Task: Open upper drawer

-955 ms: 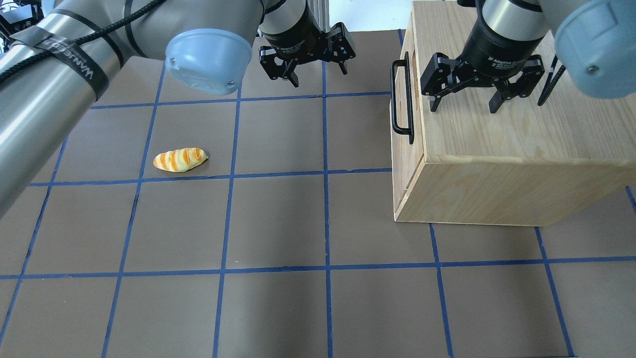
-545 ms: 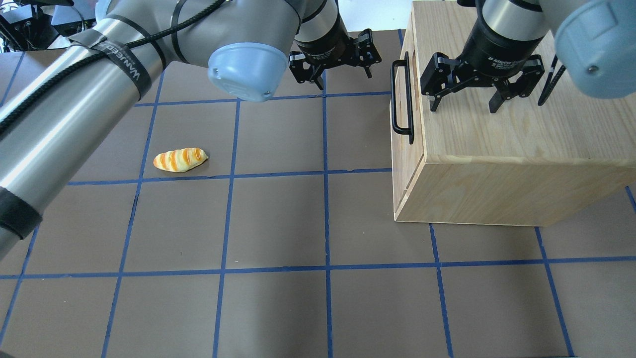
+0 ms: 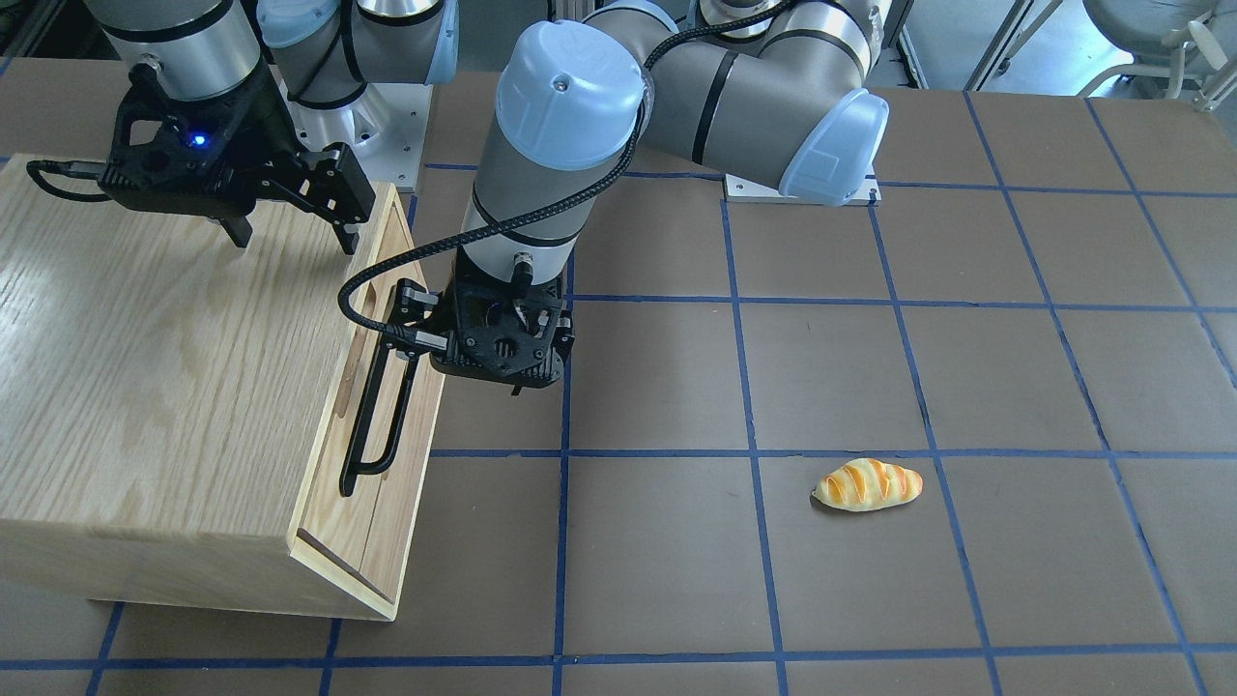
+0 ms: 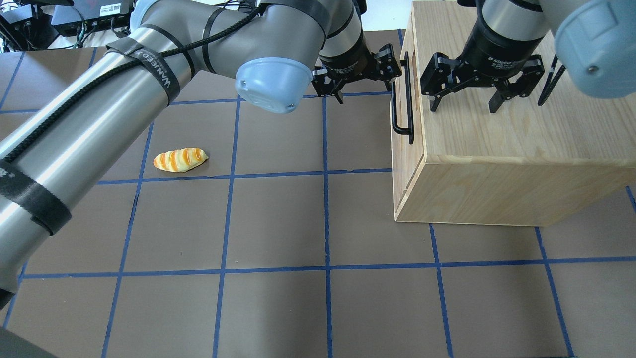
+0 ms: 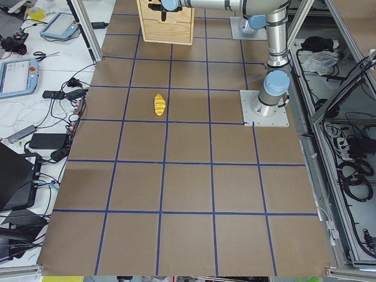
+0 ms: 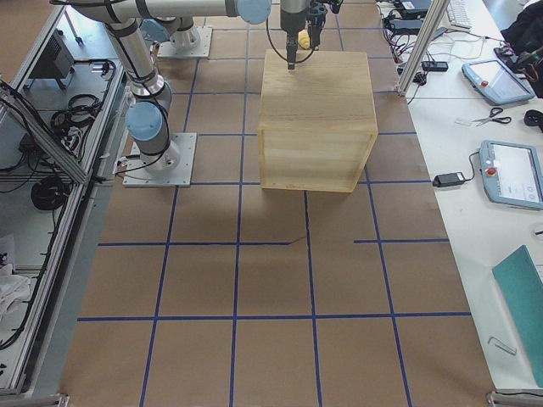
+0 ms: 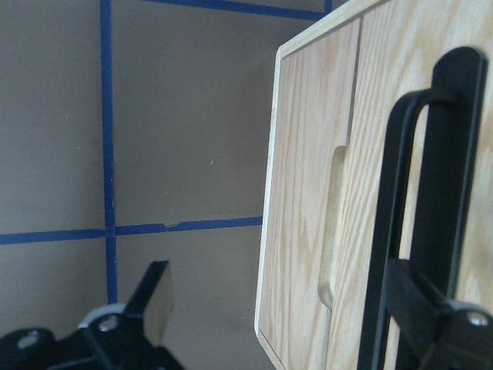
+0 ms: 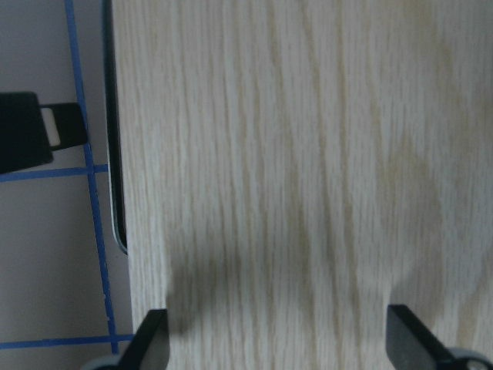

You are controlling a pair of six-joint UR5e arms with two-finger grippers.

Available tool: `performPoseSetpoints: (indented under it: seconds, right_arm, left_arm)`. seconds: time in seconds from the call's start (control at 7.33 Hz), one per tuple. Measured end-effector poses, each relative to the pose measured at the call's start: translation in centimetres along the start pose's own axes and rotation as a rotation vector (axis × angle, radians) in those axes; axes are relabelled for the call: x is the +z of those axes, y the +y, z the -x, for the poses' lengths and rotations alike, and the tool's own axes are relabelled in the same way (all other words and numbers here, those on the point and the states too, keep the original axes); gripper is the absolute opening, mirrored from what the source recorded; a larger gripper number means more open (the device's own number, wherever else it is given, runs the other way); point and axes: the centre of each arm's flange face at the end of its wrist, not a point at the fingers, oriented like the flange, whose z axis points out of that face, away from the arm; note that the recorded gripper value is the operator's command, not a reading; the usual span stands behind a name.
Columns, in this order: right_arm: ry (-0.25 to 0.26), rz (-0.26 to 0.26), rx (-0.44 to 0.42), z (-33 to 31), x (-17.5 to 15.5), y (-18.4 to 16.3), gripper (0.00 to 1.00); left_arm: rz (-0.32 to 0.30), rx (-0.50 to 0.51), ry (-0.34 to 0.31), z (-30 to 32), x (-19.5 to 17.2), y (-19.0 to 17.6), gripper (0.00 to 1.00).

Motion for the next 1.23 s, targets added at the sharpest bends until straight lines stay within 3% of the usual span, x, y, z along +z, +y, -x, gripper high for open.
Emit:
performPoseSetpoints:
  seconds: [1.23]
  right_arm:
    - [0.001, 0.000, 0.000, 0.0, 0.0, 0.0, 1.00]
  left_arm:
    - [0.041, 0.009, 0.012, -1.0, 2.2, 0.7, 1.00]
